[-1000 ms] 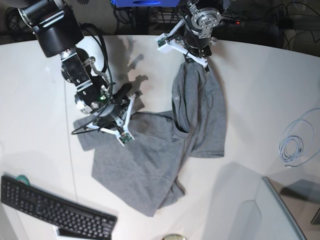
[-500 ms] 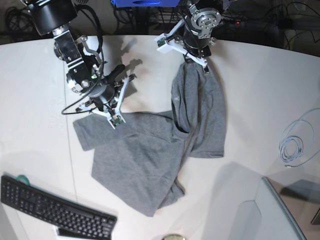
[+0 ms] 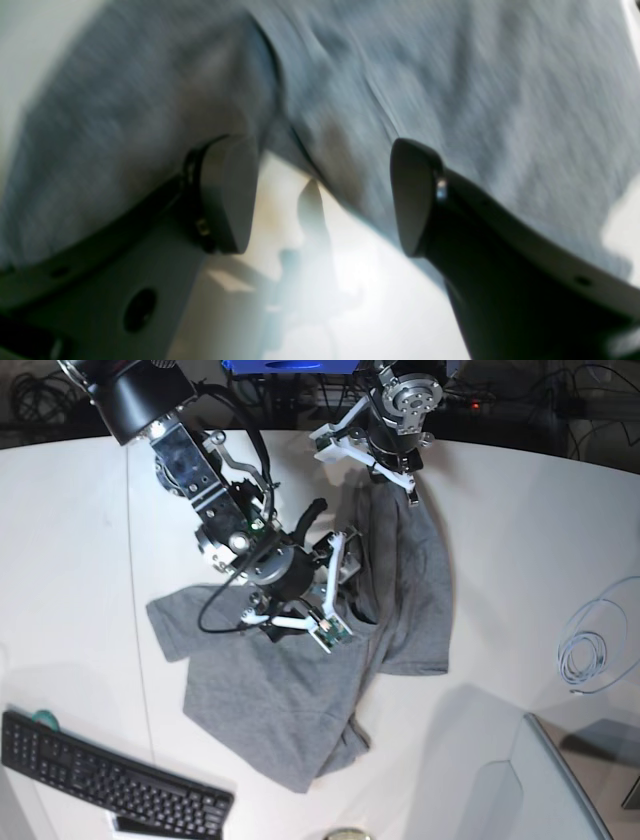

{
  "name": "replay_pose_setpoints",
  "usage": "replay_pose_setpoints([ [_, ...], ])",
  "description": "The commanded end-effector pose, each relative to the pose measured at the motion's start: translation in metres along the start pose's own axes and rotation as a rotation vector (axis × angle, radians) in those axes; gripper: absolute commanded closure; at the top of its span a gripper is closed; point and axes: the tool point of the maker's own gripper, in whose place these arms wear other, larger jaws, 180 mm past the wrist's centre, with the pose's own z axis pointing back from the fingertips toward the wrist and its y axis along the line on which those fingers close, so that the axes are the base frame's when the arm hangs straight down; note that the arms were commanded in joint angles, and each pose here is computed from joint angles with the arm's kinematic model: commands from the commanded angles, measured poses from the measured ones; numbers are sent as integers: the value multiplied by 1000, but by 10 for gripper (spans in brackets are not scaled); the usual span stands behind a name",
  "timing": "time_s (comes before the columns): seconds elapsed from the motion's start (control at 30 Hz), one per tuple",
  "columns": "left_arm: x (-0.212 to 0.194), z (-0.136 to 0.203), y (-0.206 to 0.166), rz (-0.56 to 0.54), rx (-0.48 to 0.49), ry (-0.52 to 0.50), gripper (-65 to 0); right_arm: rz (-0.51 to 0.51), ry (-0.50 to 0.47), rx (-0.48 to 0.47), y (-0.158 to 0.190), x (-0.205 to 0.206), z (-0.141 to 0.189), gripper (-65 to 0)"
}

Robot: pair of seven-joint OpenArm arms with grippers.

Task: Layout the t-shirt on the table in an organized manner, then fold the t-shirt properly
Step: 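Grasp the shirt with the right gripper and drag it toward the left gripper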

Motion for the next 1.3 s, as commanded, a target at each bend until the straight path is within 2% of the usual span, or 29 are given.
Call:
replay_pose_setpoints([
  [0.0,5,3,4,8,18,-14,0,4,-54,-2,-1,23,-4,-396],
  [0.17,7,3,3,10,15,-18,0,-12,-24,33,14,35,-29,-396],
  [0.47,6,5,-1,10,7,-17,0,2,-9,28,6,42,-47,-393],
  [0.53,7,6,-2,11,5,-18,0,2,-24,29,5,39,-52,-357],
  [0.6,7,6,-2,11,5,-18,0,4,-26,27,3,38,-55,-267],
  [0.7,5,5,-3,8,4,-13,0,2,-20,28,3,35,-56,-89],
  [0.77,4,5,-2,9,5,-11,0,2,-18,28,4,35,-56,-44],
  [0.87,2,4,-1,11,8,-7,0,-1,-10,29,4,32,-55,-2],
  [0.97,2,4,0,12,10,-7,0,-13,12,30,8,27,-48,0],
  [1.13,2,5,1,13,14,-9,0,-4,-12,-3,-3,20,-12,-3],
  [1.27,2,5,2,13,15,-9,0,-110,41,-82,-30,-12,17,-3],
])
